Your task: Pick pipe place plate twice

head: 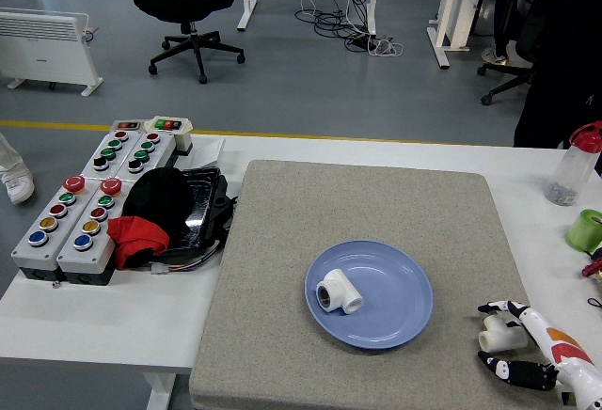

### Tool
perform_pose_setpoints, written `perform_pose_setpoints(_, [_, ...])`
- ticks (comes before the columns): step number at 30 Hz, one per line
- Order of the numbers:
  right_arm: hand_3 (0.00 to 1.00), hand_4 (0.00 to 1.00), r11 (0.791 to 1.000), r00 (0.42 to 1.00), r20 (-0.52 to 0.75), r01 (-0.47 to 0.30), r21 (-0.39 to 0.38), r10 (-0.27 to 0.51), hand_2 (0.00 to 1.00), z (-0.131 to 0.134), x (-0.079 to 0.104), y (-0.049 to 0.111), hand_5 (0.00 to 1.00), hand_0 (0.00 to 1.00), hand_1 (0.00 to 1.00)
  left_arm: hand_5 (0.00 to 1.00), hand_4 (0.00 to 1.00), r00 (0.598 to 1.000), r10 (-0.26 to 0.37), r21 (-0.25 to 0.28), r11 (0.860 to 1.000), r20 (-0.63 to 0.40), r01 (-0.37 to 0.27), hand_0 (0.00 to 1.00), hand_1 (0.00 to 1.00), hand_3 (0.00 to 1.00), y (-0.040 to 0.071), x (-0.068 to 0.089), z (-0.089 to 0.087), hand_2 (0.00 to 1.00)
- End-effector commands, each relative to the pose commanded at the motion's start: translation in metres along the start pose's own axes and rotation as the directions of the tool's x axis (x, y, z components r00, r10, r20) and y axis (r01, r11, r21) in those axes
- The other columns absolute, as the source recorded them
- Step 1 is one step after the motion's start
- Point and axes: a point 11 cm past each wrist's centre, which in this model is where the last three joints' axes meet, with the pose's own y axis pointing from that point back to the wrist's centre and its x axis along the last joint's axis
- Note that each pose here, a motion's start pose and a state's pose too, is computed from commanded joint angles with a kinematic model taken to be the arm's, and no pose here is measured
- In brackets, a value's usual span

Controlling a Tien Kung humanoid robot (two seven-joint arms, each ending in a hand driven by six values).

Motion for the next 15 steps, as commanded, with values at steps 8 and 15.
perform_pose_setpoints(8, [0.702, 0.615, 0.998, 1.0, 0.014, -0.015, 0.065, 0.015, 0.598, -0.024, 0.001, -0.009, 0.249, 0.411, 0.53, 0.998, 0.396, 1.0, -0.001, -0.001, 1.0, -0.001, 0.001, 0.714, 0.739, 0.648, 0.0, 0.0, 0.001, 0.704])
perform_pose_setpoints(15, [0.699, 0.605, 0.984, 1.0, 0.023, -0.018, 0.179, 0.014, 0.598, -0.066, 0.003, -0.029, 0.245, 0.413, 0.531, 0.998, 0.395, 1.0, -0.001, -0.001, 1.0, -0.002, 0.001, 0.714, 0.739, 0.648, 0.0, 0.0, 0.001, 0.704])
